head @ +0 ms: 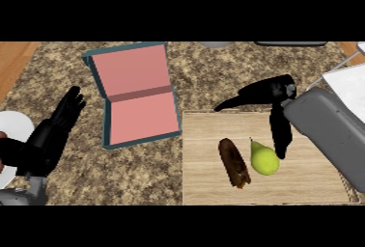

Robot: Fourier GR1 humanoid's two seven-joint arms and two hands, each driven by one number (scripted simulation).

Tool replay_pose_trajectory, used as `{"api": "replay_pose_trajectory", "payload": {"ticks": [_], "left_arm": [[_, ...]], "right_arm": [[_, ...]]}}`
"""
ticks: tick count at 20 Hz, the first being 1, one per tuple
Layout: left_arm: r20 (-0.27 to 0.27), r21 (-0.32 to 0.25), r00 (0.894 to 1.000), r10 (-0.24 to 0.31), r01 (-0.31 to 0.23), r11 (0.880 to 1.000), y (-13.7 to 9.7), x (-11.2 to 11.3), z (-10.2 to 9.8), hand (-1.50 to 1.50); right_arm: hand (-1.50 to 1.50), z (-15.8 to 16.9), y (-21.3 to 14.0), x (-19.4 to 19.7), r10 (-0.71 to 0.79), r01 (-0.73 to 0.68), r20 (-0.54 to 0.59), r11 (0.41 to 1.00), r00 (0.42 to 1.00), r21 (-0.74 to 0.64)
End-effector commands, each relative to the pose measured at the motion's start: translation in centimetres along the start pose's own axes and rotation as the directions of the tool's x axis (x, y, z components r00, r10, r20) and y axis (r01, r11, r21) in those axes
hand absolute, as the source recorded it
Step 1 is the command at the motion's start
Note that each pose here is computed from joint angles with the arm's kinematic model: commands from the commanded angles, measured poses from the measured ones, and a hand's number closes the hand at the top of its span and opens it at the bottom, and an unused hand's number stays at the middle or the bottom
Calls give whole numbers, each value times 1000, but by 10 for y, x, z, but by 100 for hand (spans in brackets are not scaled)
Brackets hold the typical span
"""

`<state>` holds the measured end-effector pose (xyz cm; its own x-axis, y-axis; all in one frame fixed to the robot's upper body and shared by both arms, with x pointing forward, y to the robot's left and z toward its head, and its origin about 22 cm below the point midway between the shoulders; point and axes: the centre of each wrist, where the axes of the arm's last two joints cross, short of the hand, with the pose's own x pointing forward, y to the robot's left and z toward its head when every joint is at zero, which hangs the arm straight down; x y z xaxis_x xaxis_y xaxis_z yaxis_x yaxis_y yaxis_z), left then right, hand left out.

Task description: Pick the pear from the tray and place it in the tiered shelf

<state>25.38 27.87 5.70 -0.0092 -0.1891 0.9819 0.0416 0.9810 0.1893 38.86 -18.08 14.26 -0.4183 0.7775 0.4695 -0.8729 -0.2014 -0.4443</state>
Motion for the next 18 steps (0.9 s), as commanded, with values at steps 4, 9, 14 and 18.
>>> {"api": "replay_pose_trajectory", "payload": {"ticks": [4, 9, 14, 18], "left_arm": [[-5, 2, 1000, -4, 4, 1000, 9, -4, -4, 0], [10, 5, 1000, -2, 2, 1000, -4, 16, -9, 0], [-9, 1, 1000, 10, -10, 1000, -19, 1, 7, 0], [-10, 8, 1000, 7, -7, 1000, 20, 8, -6, 0]], "right_arm": [[-150, -15, 7, 11, 85, -82, -43, 994, 995, 69], [-150, -38, 14, 10, 115, -99, -89, 981, 989, 168], [-150, -34, 32, 9, 188, -154, -131, 960, 974, 232], [-150, -44, 33, 20, 239, -205, -155, 956, 959, 208]]}}
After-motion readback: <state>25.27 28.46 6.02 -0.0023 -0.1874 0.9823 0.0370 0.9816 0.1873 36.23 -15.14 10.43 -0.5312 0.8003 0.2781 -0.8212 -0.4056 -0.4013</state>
